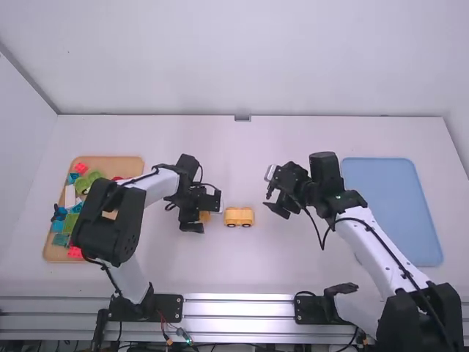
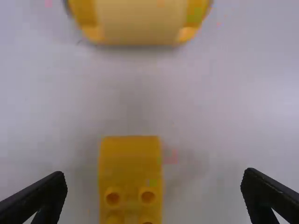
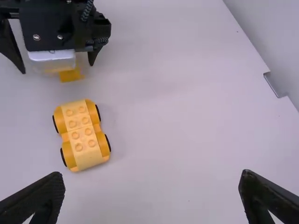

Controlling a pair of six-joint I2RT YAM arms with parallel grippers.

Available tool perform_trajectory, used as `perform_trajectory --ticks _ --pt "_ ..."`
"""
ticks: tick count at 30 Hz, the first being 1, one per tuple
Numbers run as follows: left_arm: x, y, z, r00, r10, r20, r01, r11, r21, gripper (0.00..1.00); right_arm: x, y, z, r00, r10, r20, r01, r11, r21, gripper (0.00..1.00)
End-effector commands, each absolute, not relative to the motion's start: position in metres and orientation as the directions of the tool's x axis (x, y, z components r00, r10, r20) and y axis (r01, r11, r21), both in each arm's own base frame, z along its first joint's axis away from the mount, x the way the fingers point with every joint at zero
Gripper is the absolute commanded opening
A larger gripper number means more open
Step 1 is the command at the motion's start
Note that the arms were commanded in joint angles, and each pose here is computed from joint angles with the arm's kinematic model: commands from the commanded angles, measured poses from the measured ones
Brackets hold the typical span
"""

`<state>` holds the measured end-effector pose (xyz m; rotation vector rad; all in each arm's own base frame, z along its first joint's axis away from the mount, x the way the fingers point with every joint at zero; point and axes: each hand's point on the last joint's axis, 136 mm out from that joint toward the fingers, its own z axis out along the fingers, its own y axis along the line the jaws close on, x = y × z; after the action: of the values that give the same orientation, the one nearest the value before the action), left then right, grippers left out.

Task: Assemble lego blocks to make yellow taxi

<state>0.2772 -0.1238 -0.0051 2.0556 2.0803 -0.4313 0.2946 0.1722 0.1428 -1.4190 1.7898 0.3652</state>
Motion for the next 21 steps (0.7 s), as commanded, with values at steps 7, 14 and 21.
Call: perform_trajectory --ticks 7,14,21 --pt "0.288 -0.133 0.04 0.14 0.68 -0.72 0.99 -0.113 0.086 0.99 0.297 0.174 0.153 -0.026 -0.668 -0.744 -0.908 0.327 -0.262 0.99" --pt "0.31 -0.103 0.041 -0.047 0.595 -0.802 0.989 0.142 0.048 0.99 0.298 0.173 0.153 -0.026 -0.671 -0.741 -0.906 0.33 -0.266 0.98" --pt "0.297 -0.099 0.018 -0.078 0.594 -0.801 0.986 0.165 0.026 0.99 0.297 0.174 0.153 -0.025 -0.67 -0.742 -0.906 0.328 -0.266 0.99"
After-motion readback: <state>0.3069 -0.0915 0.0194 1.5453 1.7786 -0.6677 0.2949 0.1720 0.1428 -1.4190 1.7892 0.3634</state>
